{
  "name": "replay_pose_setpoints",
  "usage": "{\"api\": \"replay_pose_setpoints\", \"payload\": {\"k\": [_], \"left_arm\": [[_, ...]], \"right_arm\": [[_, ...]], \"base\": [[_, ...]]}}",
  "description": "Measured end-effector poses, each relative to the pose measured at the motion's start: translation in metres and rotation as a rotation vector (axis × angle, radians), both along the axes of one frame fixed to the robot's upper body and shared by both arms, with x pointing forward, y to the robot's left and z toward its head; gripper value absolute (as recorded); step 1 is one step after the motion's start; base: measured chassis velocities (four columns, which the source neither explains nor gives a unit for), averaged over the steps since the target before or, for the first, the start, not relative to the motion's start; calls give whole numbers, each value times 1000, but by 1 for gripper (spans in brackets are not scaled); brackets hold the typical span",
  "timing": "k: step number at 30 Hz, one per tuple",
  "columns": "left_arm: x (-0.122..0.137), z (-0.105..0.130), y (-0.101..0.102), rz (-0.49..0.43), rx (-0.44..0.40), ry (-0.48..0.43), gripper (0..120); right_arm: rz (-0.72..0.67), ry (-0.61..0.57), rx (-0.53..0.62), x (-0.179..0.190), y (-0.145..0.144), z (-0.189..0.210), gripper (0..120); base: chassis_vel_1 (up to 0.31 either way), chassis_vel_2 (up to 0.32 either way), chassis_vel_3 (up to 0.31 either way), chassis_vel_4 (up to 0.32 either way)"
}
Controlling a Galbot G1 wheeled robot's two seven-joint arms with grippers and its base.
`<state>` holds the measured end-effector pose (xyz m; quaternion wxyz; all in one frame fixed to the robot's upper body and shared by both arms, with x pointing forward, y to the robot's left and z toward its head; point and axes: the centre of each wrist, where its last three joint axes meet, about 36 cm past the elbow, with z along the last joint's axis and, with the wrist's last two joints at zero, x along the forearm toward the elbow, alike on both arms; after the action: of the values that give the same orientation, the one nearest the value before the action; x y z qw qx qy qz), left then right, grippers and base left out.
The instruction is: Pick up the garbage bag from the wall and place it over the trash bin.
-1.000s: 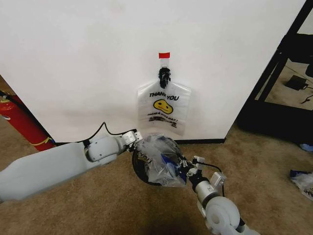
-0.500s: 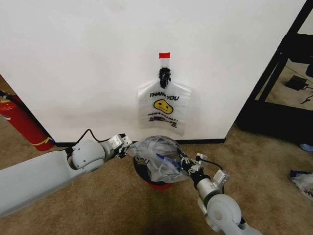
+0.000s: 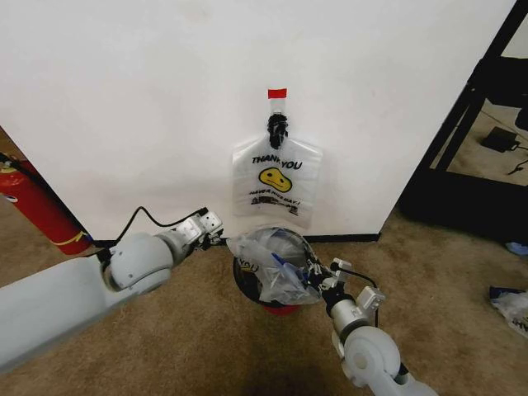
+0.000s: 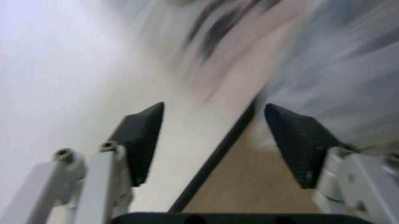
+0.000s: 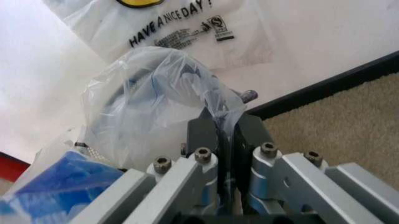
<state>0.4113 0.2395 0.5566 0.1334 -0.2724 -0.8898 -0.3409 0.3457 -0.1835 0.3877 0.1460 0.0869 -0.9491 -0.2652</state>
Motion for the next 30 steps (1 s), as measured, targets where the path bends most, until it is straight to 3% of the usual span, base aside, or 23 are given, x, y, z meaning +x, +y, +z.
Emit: {"api": "replay_pose_setpoints", "payload": {"k": [3,8,11,21,26,30], "left_arm": [[-33,6,-17,-173,-54,55,85],[-54,12,-33,-295,-65,107,97],[-47,27,-49,-351,-64,108,100],[-15,27,-88,-389,-46,170,100],[-6,4,-93,-380,14,210,100],[1,-3,-95,-364,9,229,99]], "right_arm": [[3,-3,-25,1,-2,-2,1],[10,-1,-40,1,-2,-2,1],[23,-1,-48,1,1,0,1],[23,1,-58,-2,1,0,1],[18,-2,-56,-2,1,2,1],[17,-3,-54,-1,1,3,1]], "base": [[0,0,0,0],[0,0,0,0],[0,0,0,0],[0,0,0,0],[0,0,0,0],[0,0,0,0]]}}
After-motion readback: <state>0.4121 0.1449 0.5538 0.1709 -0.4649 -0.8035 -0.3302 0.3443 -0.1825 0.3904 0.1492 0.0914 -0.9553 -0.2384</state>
